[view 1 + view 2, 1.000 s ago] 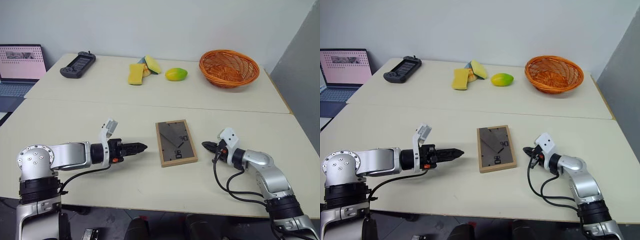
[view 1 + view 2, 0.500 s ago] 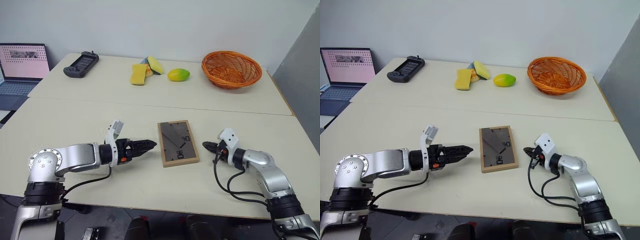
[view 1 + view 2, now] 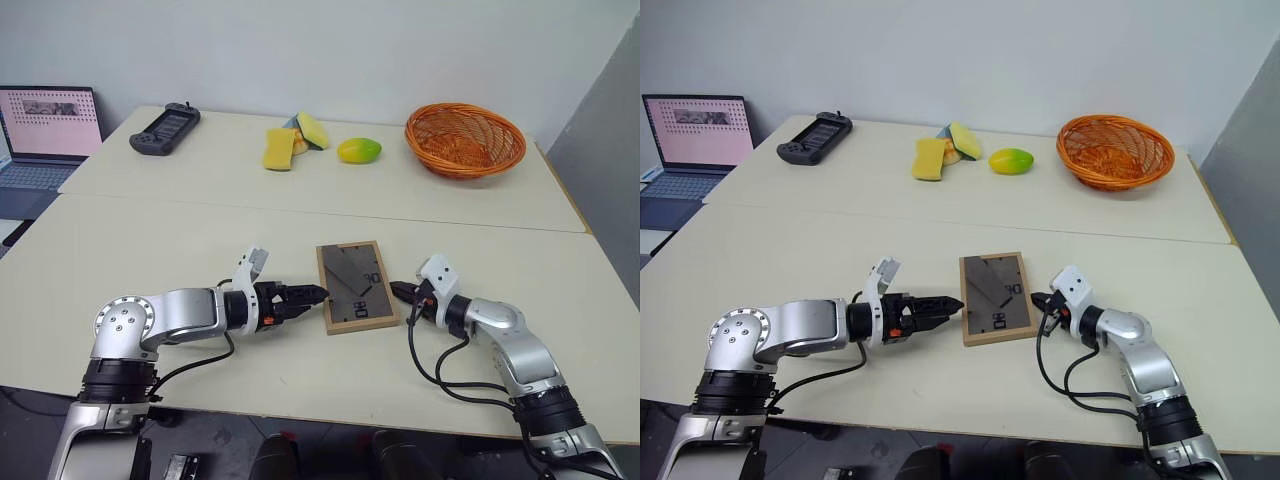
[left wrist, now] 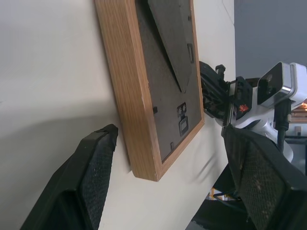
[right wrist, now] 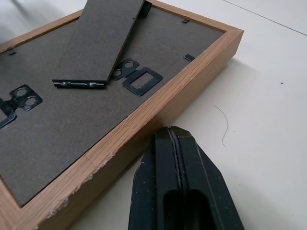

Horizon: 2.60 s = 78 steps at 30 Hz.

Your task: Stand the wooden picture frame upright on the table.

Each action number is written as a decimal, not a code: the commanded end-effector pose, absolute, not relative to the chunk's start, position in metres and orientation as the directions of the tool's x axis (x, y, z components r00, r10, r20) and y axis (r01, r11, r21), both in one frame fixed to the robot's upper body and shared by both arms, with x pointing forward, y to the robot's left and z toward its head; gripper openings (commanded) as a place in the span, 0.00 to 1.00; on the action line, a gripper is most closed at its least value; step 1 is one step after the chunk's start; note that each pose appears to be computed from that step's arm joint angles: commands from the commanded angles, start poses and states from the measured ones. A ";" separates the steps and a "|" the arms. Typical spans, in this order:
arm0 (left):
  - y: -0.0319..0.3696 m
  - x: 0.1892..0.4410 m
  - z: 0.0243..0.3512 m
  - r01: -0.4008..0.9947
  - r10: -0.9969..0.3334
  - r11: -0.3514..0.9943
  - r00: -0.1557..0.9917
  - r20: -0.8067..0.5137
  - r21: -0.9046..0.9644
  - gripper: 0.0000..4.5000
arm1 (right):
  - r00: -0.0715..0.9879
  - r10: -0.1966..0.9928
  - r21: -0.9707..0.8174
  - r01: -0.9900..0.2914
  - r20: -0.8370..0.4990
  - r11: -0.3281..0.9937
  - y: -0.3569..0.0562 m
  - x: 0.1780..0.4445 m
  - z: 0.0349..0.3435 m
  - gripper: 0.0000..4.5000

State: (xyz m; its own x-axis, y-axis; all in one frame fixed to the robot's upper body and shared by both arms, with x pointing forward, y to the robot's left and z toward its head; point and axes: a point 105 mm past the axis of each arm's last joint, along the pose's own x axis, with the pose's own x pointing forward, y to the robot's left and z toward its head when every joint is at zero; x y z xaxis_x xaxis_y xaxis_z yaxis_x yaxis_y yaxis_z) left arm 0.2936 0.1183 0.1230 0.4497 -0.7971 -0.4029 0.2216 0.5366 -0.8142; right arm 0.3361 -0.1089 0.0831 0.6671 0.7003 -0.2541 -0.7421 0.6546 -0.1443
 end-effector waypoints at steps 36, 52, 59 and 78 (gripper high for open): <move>0.116 0.297 0.116 0.148 -0.773 0.539 0.478 -0.417 -0.829 0.82 | 0.699 0.710 -0.003 -0.713 -0.090 0.701 -0.071 0.342 0.115 0.00; 0.119 0.298 0.117 0.142 -0.756 0.550 0.504 -0.419 -0.823 0.82 | 0.748 0.654 -0.012 -0.660 -0.113 0.752 -0.078 0.343 0.108 0.00; 0.120 0.299 0.118 0.140 -0.753 0.552 0.507 -0.419 -0.822 0.82 | 0.703 0.679 -0.117 -0.708 -0.213 0.696 -0.091 0.334 0.092 0.00; 0.124 0.298 0.117 0.134 -0.745 0.560 0.512 -0.427 -0.817 0.82 | 0.685 0.714 0.071 -0.712 -0.142 0.698 -0.054 0.326 0.102 0.00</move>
State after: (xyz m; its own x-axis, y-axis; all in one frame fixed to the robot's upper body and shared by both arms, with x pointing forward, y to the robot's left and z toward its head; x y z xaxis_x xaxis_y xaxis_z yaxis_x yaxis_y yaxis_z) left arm 0.2987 0.1217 0.1110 0.4992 -0.7411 -0.4490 0.1187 0.5718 -0.8118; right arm 0.3250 -0.0578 0.0853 0.6853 0.7008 -0.1979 -0.7005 0.7087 0.0841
